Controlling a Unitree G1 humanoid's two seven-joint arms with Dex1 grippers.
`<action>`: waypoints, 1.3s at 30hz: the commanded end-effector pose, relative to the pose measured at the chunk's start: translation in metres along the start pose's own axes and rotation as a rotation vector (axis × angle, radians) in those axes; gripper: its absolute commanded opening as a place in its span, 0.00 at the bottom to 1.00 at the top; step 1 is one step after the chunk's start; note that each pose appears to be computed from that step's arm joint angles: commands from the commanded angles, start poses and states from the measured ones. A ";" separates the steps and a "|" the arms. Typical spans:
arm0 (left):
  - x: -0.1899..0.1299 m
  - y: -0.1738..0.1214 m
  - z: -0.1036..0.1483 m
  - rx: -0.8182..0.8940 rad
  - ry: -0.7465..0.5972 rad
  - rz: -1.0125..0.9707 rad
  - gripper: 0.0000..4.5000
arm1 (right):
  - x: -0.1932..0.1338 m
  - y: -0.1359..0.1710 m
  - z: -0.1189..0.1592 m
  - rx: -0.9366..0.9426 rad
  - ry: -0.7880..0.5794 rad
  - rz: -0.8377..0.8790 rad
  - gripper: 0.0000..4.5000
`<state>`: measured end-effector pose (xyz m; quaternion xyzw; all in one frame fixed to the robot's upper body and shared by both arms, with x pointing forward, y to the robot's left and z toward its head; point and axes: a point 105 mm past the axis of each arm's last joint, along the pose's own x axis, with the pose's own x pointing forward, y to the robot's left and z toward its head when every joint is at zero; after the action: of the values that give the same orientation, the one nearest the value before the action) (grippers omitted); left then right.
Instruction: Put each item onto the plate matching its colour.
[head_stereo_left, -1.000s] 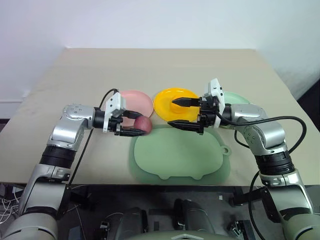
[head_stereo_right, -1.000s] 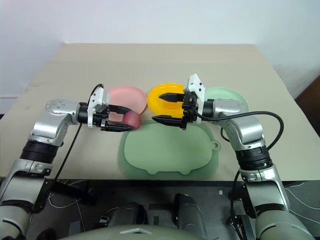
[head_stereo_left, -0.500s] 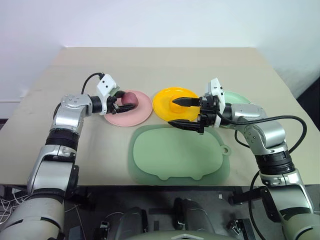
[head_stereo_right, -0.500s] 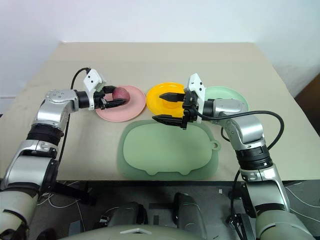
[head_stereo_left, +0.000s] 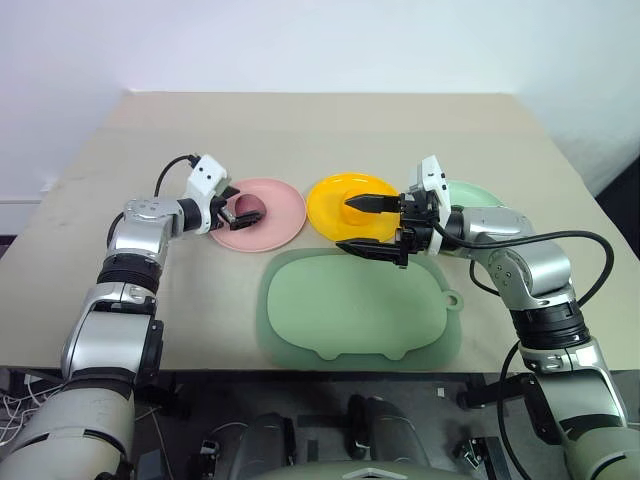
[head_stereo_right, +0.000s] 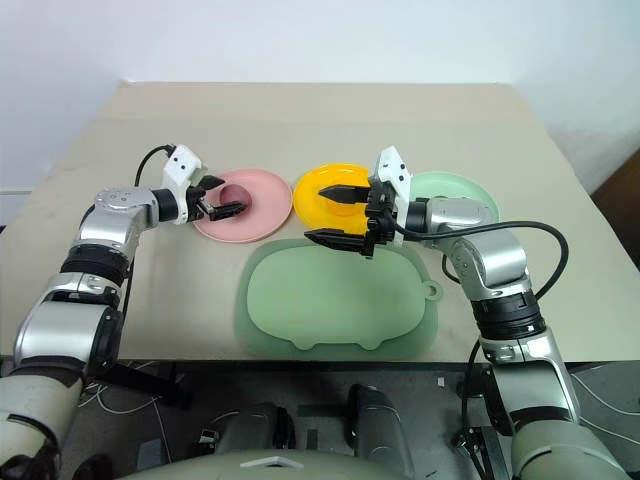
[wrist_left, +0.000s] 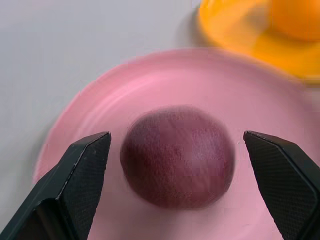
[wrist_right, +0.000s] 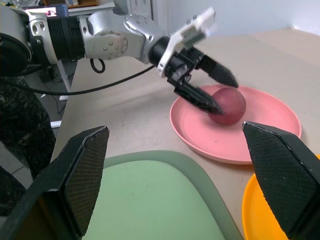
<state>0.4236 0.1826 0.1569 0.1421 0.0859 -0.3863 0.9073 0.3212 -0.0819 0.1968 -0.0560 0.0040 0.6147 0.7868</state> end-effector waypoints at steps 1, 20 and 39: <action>-0.012 0.007 0.046 0.176 -0.176 0.052 0.99 | -0.002 0.001 0.012 -0.034 -0.030 0.006 1.00; -0.036 -0.095 0.055 0.119 -0.281 -0.521 0.99 | -0.006 -0.009 0.006 -0.032 -0.018 -0.027 1.00; -0.053 -0.096 0.047 0.143 -0.190 -0.614 0.99 | -0.028 -0.004 -0.005 -0.002 0.039 0.011 1.00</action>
<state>0.3162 0.1360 0.1837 0.1177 0.0334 -0.6697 0.7325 0.3224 -0.1103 0.1839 -0.0619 0.0389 0.6119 0.7876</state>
